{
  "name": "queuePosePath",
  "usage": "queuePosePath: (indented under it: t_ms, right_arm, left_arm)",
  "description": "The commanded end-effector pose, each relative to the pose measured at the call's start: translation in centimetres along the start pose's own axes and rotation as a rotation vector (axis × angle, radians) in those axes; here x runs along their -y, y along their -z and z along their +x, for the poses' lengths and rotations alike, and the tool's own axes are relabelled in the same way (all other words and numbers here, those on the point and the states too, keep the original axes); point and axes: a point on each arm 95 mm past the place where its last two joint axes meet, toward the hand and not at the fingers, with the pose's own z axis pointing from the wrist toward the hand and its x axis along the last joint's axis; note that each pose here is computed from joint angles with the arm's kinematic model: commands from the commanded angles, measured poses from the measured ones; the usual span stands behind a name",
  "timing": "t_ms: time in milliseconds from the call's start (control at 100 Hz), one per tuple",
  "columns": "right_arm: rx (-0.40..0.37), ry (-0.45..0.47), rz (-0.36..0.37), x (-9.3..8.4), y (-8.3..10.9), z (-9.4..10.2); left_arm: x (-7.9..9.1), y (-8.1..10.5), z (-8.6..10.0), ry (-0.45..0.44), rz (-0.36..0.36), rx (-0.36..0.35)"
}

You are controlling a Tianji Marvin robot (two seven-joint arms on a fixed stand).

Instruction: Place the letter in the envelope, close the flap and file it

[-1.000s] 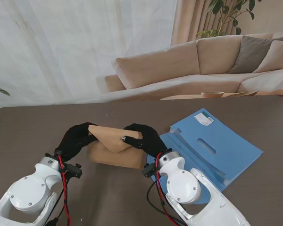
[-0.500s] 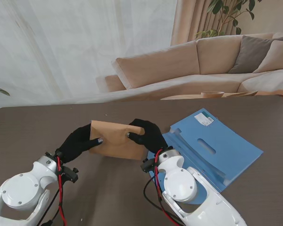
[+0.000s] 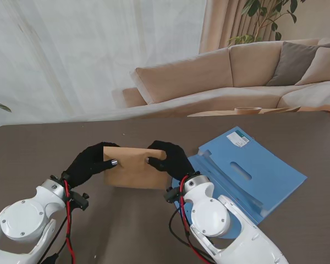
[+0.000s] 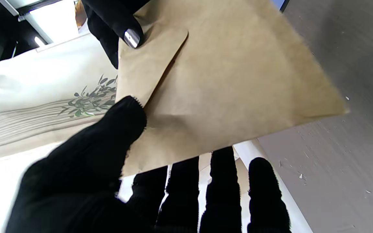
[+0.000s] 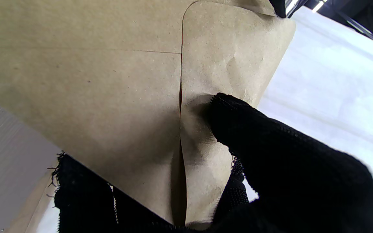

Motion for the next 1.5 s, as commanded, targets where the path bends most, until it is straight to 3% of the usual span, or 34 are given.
queuePosePath:
  t_ms: [0, 270, 790, 940, 1270, 1490]
  right_arm:
    - [-0.008, 0.005, 0.029, 0.6, 0.2, 0.1]
    - [-0.021, 0.035, 0.057, 1.1, -0.2, 0.0]
    - [-0.029, 0.055, 0.083, 1.2, 0.1, 0.0]
    - [-0.03, 0.076, 0.061, 0.9, 0.7, 0.1]
    - [0.017, 0.155, -0.052, -2.0, 3.8, 1.0]
    - [0.107, 0.29, -0.107, -5.4, 6.6, 0.7]
  left_arm:
    - [-0.8, -0.1, 0.5, 0.014, -0.03, -0.009]
    - [-1.1, -0.3, 0.5, 0.044, -0.038, 0.007]
    - [-1.2, -0.7, 0.5, 0.01, 0.064, -0.027]
    - [-1.0, -0.7, 0.4, 0.004, 0.084, -0.036]
    - [-1.0, -0.5, 0.2, -0.004, 0.086, -0.029]
    - [-1.1, -0.6, 0.3, -0.011, 0.081, -0.028]
